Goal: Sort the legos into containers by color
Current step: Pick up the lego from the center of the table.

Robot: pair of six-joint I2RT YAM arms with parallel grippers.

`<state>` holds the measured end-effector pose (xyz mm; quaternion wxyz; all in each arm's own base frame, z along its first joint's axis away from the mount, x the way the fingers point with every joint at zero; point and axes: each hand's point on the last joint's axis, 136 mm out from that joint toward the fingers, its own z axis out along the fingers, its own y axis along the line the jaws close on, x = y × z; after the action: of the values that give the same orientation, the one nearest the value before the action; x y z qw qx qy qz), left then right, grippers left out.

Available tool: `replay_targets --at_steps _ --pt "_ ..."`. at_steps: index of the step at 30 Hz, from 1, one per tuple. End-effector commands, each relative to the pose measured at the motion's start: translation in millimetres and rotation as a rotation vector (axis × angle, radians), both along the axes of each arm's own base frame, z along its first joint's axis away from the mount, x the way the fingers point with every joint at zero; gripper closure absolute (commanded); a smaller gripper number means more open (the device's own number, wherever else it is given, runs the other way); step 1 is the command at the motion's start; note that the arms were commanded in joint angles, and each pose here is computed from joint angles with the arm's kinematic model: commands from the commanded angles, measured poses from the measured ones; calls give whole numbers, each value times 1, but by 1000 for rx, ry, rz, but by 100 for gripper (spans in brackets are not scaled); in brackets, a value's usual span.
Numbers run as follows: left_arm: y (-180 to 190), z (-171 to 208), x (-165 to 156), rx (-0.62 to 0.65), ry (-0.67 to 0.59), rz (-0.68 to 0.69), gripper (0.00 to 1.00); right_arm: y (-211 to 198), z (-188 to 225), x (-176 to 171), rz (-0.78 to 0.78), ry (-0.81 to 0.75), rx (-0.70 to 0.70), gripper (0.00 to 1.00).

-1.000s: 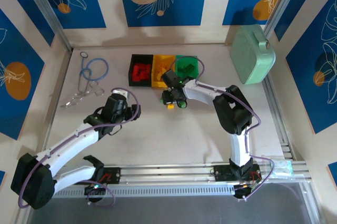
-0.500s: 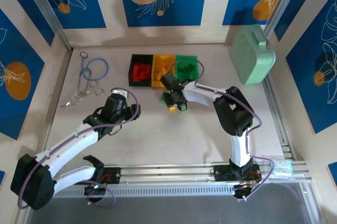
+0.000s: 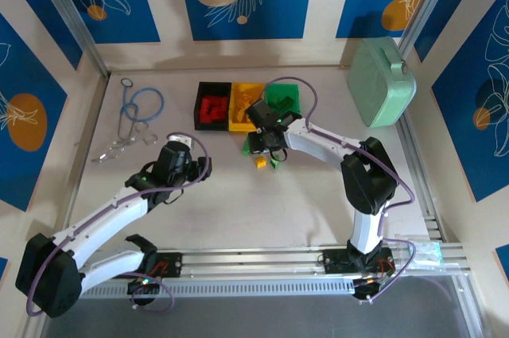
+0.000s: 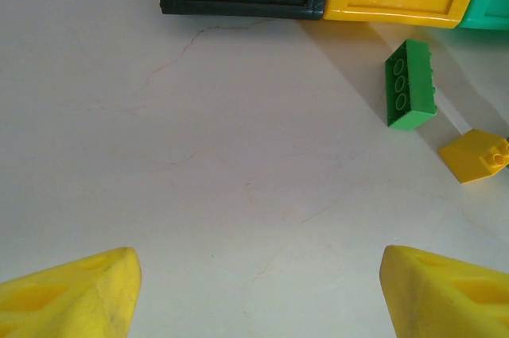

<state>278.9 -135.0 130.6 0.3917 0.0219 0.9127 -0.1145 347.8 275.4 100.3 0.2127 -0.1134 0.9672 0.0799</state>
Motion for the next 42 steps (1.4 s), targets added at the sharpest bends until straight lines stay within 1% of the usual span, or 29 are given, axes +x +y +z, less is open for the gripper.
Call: replay_targets --at_steps 1,4,8,10,16,20,24,25,27,31,36,42 --pt "1 2 -2 5 -9 0 21 6 5 -3 42 13 -5 53" --pt "3 -3 -4 5 -2 4 21 8 -9 -11 59 49 -28 51" --pt "5 -7 -7 6 2 7 21 6 -32 -24 76 101 -75 39" --pt "5 -8 -7 6 3 8 21 7 -39 -28 83 119 -86 37" --pt "4 -7 -5 2 0 8 21 4 -59 -31 83 154 -138 38" --pt "4 -8 -6 4 3 8 21 -3 -73 -30 67 171 -196 45" --pt "6 -8 -6 12 5 11 21 -4 -83 -32 72 185 -227 46" --pt "6 -9 -6 12 5 11 21 -3 -84 -33 76 186 -228 50" --pt "6 -9 -6 12 4 11 21 -1 -82 -33 83 178 -226 59" --pt "5 -7 -5 8 0 10 21 3 -72 -28 92 153 -226 69" --pt "4 -7 -4 9 1 7 21 10 -41 -13 92 88 -176 71" --pt "1 -10 -7 -5 12 -9 21 22 11 31 76 -20 -84 71"
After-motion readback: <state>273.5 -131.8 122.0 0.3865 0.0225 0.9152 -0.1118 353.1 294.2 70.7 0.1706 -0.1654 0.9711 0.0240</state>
